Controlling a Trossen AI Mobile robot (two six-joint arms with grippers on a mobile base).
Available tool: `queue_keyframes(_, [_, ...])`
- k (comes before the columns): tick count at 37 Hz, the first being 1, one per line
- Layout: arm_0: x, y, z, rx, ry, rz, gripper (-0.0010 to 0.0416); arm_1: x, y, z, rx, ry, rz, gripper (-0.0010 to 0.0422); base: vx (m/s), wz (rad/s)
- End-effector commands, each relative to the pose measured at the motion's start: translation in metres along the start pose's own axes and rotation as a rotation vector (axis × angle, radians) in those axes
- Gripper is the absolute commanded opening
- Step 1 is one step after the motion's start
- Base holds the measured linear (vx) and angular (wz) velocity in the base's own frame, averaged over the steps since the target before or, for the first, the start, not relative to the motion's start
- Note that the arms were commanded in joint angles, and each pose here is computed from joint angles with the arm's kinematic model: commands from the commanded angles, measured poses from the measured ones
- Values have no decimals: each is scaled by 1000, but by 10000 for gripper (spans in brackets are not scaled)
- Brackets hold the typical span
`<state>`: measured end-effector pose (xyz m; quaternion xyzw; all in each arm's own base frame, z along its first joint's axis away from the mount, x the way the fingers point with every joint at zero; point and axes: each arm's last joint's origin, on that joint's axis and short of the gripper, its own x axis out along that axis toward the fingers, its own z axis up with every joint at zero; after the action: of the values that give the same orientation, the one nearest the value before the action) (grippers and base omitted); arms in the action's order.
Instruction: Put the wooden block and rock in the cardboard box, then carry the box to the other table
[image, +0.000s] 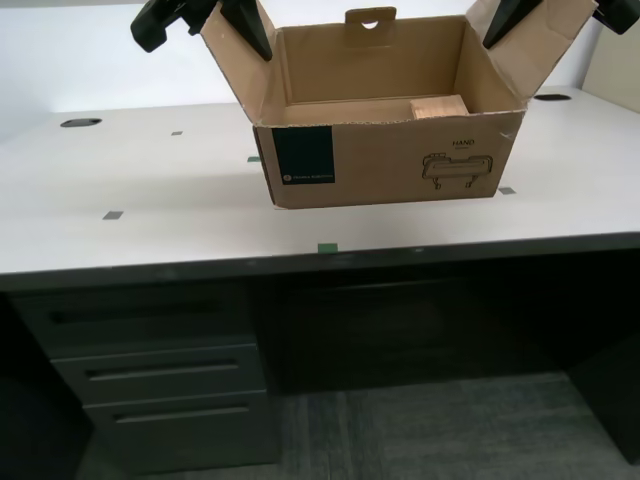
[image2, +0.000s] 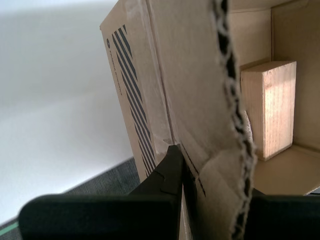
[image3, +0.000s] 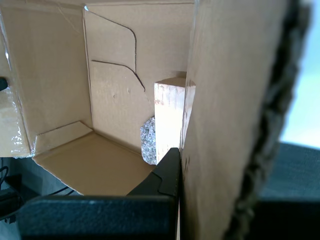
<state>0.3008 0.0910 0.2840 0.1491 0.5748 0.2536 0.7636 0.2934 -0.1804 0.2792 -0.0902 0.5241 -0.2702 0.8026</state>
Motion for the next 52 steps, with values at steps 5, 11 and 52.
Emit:
queue_keyframes(5, [0,2,-3,8,25,12,-1,0,-1,0,-7,7,-17,-1,-122,201])
queue_keyframes(11, [1,3,-3,10,32,12,-1,0,-1,-1,-18,12,-15,-1,-100,299])
queue_keyframes(52, [1,3,-3,15,27,13,-1,0,-2,-1,-9,19,-42,-1,-80,283])
